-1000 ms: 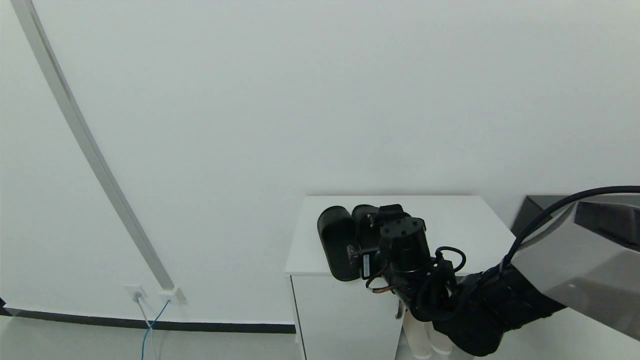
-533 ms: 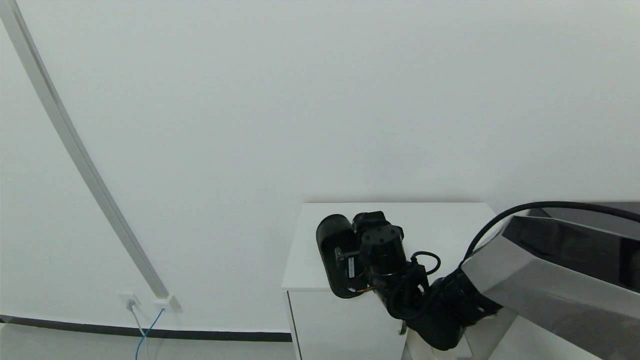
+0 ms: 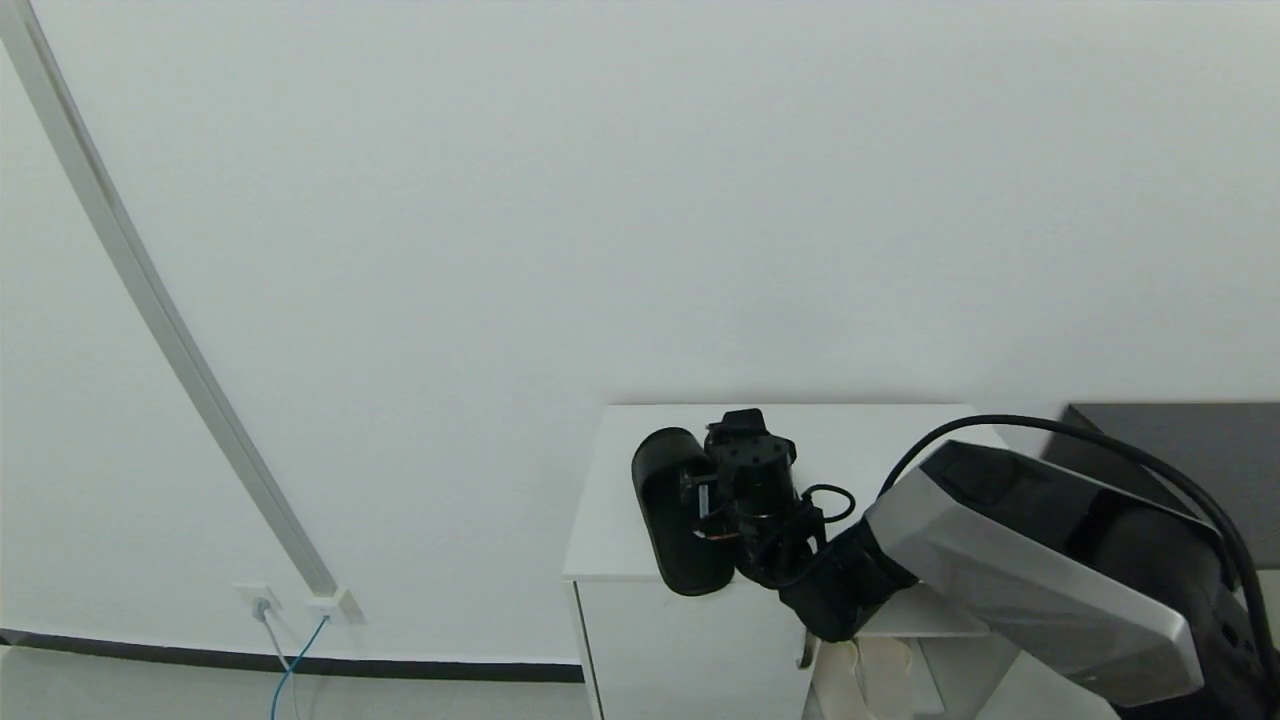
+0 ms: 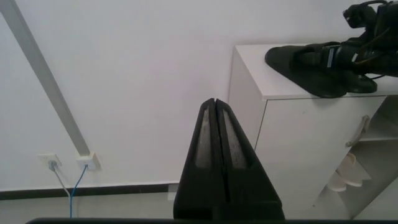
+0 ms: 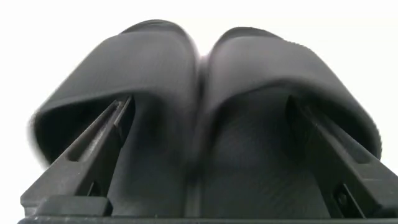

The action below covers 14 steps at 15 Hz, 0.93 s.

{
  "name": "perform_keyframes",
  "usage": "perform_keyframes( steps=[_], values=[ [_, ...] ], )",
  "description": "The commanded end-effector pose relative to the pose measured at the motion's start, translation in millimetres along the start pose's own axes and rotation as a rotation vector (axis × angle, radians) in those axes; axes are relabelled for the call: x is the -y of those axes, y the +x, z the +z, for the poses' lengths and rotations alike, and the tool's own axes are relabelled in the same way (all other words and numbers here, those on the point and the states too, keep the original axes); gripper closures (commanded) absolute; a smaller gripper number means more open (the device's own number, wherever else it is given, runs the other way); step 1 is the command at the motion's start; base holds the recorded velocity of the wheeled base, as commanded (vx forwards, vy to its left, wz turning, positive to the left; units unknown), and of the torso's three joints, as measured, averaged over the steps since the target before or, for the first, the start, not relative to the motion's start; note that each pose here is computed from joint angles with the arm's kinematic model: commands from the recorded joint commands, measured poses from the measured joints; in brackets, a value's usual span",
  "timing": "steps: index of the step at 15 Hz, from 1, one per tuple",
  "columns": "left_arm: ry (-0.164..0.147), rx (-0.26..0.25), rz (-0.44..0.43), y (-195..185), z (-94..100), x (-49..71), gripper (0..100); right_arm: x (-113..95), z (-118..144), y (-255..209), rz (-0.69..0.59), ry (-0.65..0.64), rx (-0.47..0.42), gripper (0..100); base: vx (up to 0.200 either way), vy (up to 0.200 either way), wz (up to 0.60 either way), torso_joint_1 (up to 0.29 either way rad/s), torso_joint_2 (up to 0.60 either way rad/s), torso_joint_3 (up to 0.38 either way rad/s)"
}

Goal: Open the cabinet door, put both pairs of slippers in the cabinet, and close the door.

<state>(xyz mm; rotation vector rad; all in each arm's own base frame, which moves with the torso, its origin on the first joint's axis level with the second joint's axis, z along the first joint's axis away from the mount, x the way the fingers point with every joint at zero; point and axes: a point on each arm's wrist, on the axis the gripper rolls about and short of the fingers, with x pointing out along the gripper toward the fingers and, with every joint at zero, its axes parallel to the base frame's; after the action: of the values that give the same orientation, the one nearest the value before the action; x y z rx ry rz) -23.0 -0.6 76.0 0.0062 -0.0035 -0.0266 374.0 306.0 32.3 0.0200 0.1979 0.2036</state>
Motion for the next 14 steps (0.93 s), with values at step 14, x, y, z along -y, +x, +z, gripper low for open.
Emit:
perform_keyframes(
  steps=[14],
  values=[
    [0.000, 0.000, 0.001, 0.1, 0.1, 0.0, 100, 41.1, 86.4, -96.3, 0.071, -0.011, 0.054, 100, 0.000, 0.000, 0.00, 0.000, 0.00, 0.000]
  ],
)
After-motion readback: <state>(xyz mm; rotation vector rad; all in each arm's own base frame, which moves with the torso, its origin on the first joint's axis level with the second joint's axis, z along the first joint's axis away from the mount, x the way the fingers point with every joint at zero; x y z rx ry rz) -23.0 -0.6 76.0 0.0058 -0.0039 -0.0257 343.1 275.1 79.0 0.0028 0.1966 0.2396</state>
